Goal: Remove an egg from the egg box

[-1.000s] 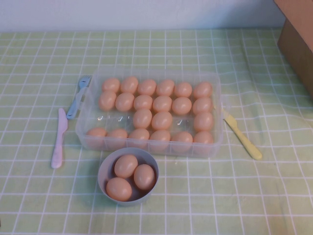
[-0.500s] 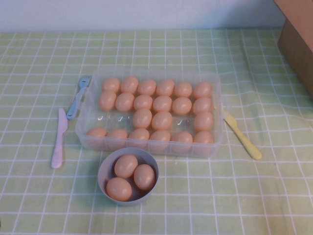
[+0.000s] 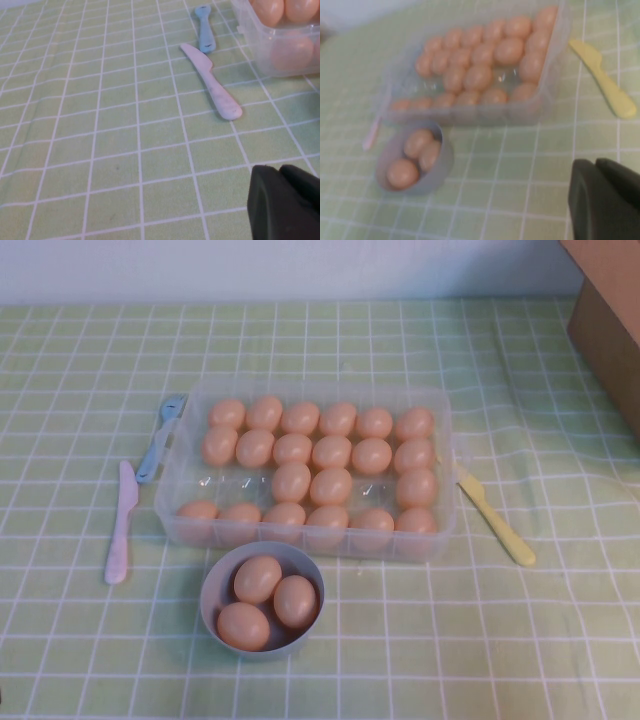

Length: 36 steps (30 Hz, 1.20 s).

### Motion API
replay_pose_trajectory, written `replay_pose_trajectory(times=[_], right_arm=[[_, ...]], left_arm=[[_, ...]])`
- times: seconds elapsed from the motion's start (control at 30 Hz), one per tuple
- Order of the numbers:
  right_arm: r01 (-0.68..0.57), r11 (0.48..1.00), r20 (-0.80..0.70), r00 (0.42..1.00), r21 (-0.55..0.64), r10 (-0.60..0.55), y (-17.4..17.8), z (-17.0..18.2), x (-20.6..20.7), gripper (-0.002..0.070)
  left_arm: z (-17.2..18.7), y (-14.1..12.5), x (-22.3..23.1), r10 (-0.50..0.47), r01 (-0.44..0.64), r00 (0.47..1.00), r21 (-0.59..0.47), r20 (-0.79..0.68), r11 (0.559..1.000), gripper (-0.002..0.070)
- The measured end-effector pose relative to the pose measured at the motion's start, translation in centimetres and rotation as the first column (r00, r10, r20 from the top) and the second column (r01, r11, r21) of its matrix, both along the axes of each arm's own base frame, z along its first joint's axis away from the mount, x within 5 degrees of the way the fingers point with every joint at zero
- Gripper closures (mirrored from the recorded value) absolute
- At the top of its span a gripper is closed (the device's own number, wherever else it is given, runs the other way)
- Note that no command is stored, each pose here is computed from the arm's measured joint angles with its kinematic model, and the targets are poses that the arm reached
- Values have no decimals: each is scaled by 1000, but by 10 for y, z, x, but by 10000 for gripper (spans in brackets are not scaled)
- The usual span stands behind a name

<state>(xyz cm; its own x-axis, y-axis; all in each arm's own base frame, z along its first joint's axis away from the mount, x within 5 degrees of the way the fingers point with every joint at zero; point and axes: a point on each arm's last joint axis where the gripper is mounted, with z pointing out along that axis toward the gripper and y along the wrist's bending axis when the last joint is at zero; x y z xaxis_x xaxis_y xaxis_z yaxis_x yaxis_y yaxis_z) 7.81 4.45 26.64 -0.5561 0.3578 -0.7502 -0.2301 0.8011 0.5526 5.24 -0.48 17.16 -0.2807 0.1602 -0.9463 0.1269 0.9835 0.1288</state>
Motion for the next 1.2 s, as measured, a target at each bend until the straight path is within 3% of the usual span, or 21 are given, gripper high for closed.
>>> replay_pose_trajectory(times=[0.2, 0.37, 0.57, 0.87, 0.97, 1.2], right_arm=[[-173, 967, -260, 958, -187, 122, 9, 24, 43, 694], [-261, 932, -412, 900, -253, 141, 13, 30, 86, 694], [-393, 861, -455, 862, -324, 223, 38, 31, 124, 694], [-644, 602, -433, 764, -473, 478, 122, 35, 178, 694], [-671, 566, -442, 741, -478, 506, 142, 34, 198, 694], [-696, 540, -468, 718, -473, 516, 168, 29, 240, 666]], left_arm=[[0, 0, 0, 0, 0, 1000, 0, 0, 1000, 678], [0, 0, 0, 0, 0, 1000, 0, 0, 1000, 678], [0, 0, 0, 0, 0, 1000, 0, 0, 1000, 679], [0, 0, 0, 0, 0, 1000, 0, 0, 1000, 679], [0, 0, 0, 0, 0, 1000, 0, 0, 1000, 679], [0, 0, 0, 0, 0, 1000, 0, 0, 1000, 679]])
